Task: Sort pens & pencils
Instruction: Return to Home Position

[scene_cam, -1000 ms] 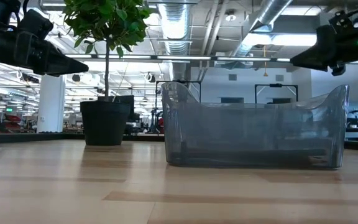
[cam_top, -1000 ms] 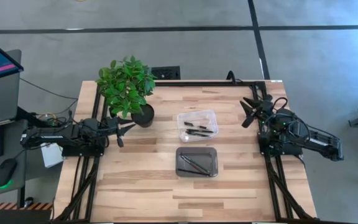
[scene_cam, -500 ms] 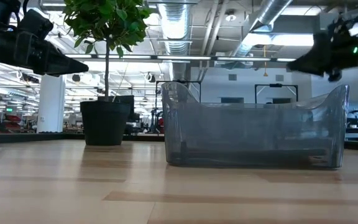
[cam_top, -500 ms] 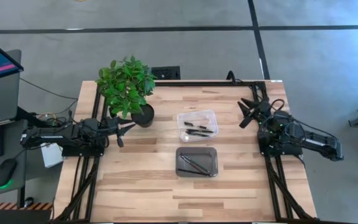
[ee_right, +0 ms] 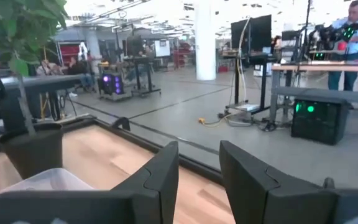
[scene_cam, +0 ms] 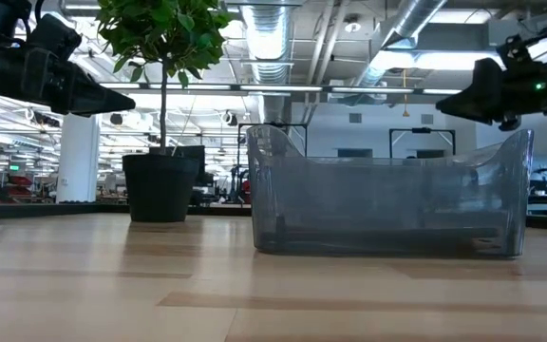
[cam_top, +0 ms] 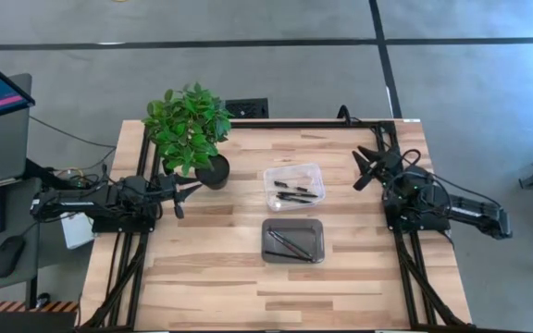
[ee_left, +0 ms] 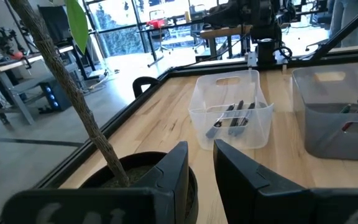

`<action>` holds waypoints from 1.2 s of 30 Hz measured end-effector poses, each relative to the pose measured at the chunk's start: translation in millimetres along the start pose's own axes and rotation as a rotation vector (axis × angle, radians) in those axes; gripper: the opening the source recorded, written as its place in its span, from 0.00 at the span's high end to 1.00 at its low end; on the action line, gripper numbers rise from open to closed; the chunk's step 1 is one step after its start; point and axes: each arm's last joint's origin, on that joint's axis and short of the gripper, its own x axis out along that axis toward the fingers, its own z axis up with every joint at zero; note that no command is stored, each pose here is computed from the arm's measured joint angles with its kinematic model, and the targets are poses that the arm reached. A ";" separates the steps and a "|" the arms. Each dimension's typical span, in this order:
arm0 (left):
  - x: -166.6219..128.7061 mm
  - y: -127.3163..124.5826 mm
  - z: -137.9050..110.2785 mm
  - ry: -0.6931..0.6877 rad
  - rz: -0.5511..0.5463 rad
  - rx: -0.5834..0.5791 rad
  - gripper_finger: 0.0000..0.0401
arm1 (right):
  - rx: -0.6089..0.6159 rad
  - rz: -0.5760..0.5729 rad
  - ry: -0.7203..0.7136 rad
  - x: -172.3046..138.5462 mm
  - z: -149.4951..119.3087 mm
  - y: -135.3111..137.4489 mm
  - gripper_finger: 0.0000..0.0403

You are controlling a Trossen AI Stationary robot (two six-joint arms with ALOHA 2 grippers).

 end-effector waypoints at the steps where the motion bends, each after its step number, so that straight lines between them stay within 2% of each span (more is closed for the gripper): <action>1: 0.0 0.0 0.0 0.000 0.000 0.000 0.83 | 0.009 0.001 0.003 0.2 -0.2 0.1 0.66; 36: 0.0 0.0 0.0 0.000 0.000 0.000 0.83 | 0.028 0.002 0.007 0.2 -0.4 0.2 0.66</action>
